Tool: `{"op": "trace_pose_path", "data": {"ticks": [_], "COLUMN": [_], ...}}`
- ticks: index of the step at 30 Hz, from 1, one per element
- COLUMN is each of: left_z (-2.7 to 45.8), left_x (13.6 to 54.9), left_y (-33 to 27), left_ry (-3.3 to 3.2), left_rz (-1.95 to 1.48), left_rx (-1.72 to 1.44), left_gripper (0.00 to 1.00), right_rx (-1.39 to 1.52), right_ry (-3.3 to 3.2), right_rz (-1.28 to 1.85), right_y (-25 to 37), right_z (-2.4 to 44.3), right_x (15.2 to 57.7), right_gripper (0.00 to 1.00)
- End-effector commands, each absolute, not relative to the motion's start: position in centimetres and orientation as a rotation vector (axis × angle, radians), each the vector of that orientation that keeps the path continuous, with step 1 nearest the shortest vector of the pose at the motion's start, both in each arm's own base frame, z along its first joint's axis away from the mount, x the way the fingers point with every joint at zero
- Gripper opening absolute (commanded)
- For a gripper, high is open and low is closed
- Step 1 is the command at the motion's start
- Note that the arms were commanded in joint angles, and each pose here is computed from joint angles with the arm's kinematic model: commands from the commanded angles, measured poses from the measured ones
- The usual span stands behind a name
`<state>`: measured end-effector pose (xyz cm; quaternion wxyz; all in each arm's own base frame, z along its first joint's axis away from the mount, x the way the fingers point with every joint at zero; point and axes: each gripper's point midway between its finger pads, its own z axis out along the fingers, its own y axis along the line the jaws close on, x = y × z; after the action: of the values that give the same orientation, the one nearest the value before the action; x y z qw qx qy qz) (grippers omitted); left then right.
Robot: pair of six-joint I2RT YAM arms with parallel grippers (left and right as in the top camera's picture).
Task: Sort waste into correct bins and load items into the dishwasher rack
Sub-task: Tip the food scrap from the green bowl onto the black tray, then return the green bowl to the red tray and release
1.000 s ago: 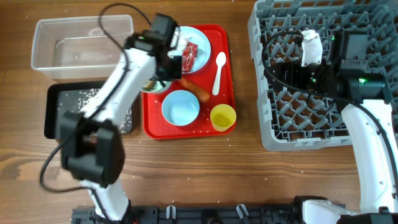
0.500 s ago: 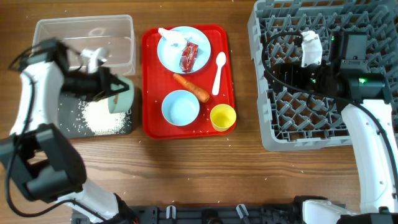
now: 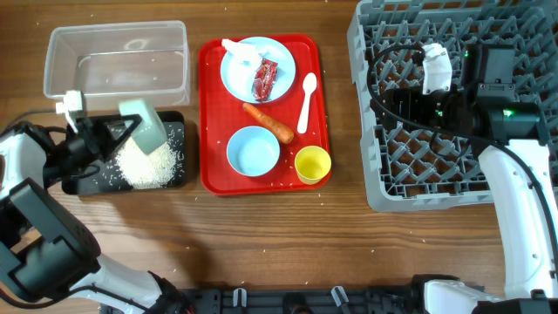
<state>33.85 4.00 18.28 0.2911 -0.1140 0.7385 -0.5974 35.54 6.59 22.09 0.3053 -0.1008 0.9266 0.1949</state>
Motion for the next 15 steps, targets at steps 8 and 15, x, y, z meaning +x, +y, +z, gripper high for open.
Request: {"op": "trace_pose_path", "data": {"ticks": [8, 15], "left_z": [16.9, 17.6], "left_x": [33.2, 33.3], "left_y": [3.8, 1.4], "left_ry": [2.006, 2.144], "left_rz": [-1.463, -1.421], "left_rx": [-0.136, -0.01], "left_gripper": [0.04, 0.04], "right_rx": [-0.255, -0.263], "right_ry": [2.454, 2.432], "right_rz": [0.504, 0.497], "right_y": [6.4, 6.4], "right_z": [22.1, 22.4], "right_x": [35.9, 36.3], "right_gripper": [0.98, 0.99]}}
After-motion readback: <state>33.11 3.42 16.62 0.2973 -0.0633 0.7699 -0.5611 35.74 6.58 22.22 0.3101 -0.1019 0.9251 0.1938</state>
